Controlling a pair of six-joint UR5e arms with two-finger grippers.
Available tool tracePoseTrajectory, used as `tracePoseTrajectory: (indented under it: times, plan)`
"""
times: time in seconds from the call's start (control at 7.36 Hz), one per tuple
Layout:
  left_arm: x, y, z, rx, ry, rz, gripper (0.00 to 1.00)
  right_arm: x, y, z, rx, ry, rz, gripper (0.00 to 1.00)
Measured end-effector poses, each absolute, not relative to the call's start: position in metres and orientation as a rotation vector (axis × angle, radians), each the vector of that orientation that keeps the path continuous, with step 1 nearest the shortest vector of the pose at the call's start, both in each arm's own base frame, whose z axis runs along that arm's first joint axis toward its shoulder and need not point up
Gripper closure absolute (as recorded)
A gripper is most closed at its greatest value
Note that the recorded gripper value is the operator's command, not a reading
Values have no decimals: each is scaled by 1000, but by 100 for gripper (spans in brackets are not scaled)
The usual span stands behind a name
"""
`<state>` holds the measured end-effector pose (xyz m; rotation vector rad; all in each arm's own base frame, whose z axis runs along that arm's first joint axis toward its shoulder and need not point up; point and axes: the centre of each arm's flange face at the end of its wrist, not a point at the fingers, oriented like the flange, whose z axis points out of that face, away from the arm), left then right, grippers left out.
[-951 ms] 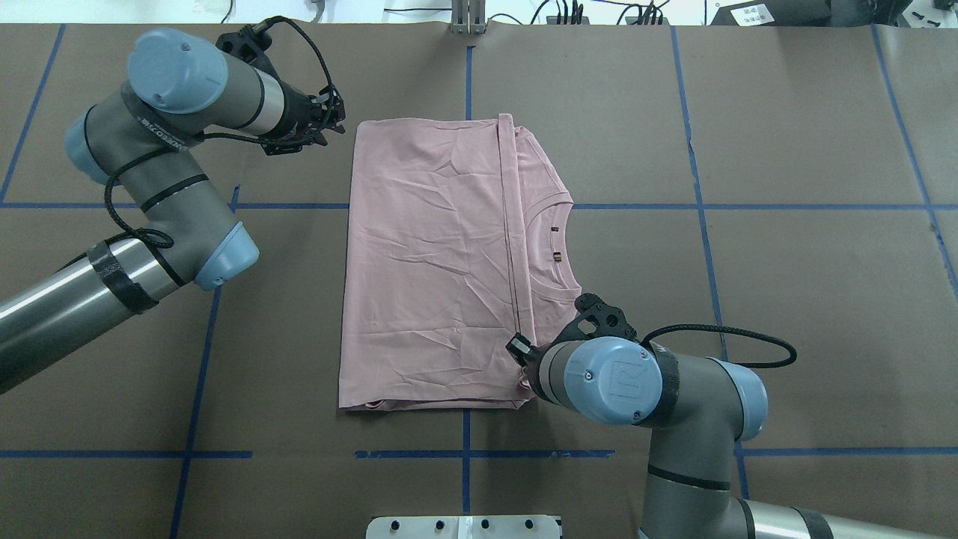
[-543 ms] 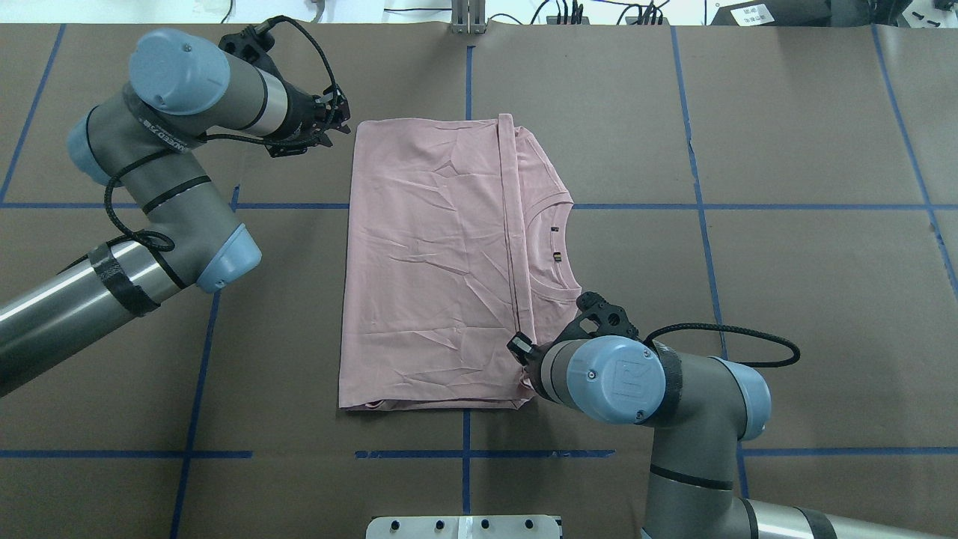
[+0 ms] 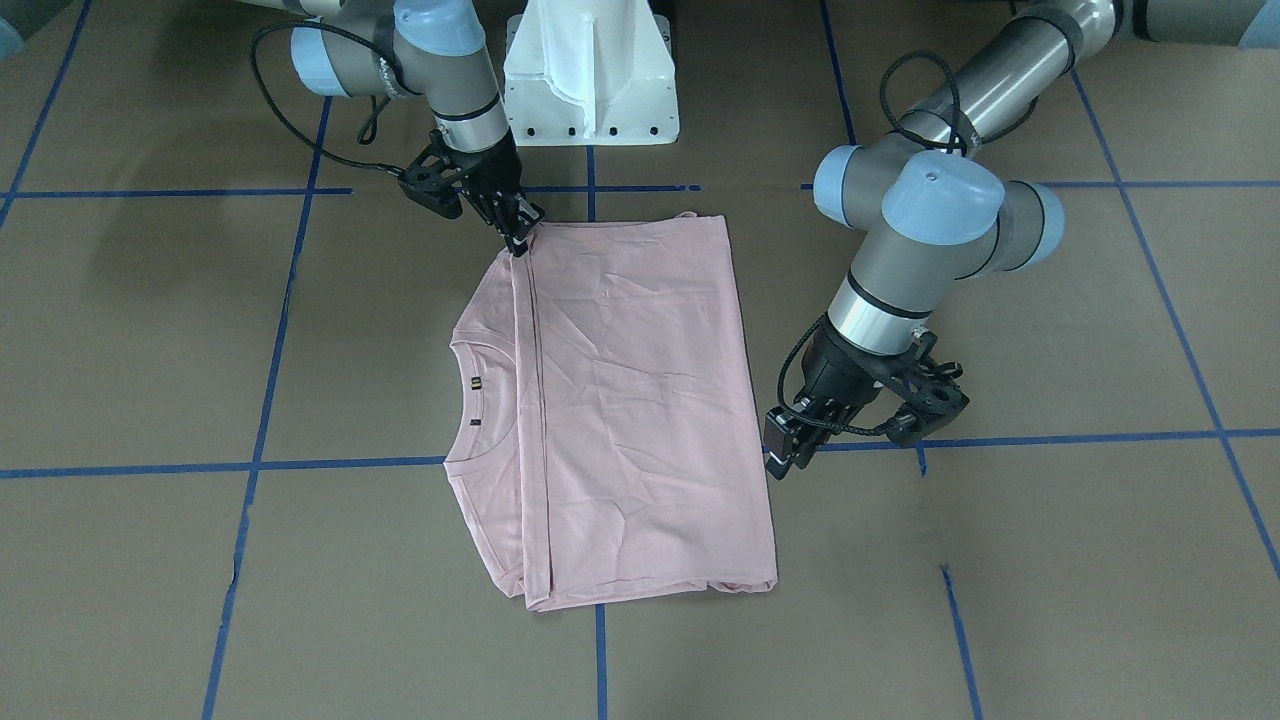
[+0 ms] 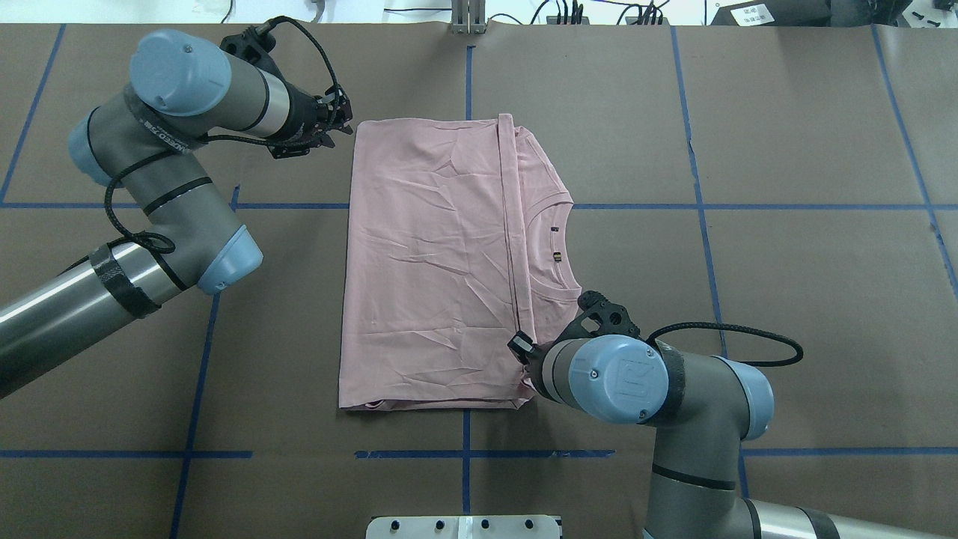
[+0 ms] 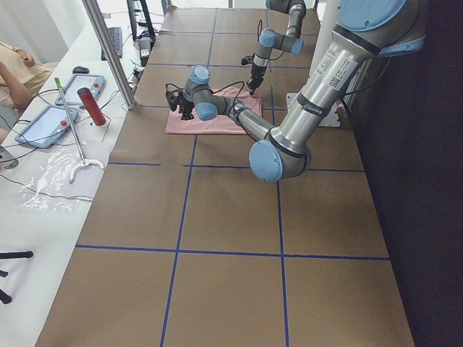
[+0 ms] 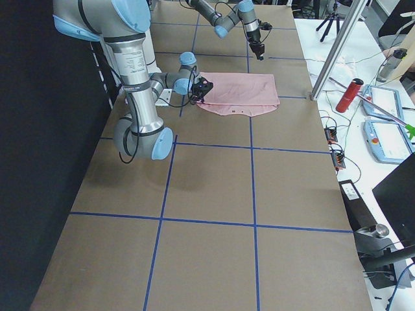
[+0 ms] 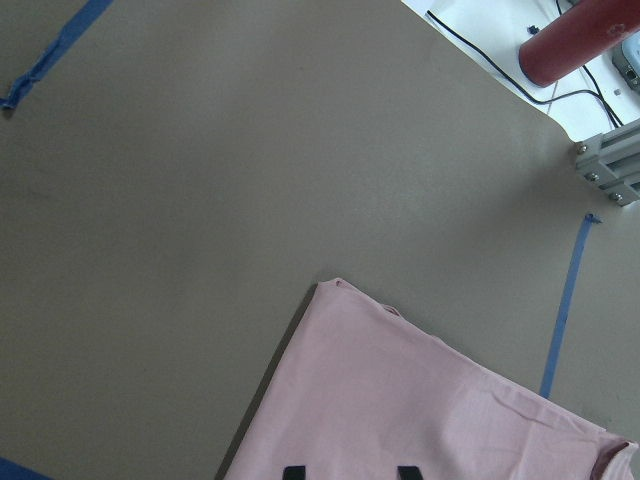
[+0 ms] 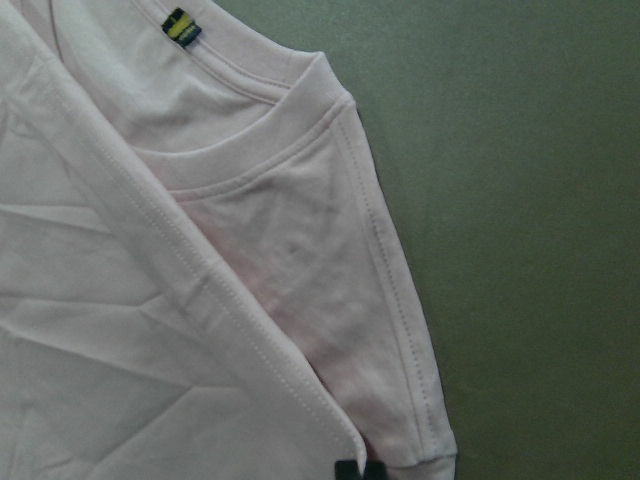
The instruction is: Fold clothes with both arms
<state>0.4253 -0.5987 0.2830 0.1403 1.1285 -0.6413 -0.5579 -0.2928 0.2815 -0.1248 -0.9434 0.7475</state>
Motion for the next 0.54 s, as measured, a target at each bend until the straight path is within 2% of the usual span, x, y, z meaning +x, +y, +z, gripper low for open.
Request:
tracePoseTrajectory:
  times: [0.54]
  plan:
    - [425, -599, 283, 136, 1130, -649, 58, -560, -292, 286, -122, -930, 747, 32]
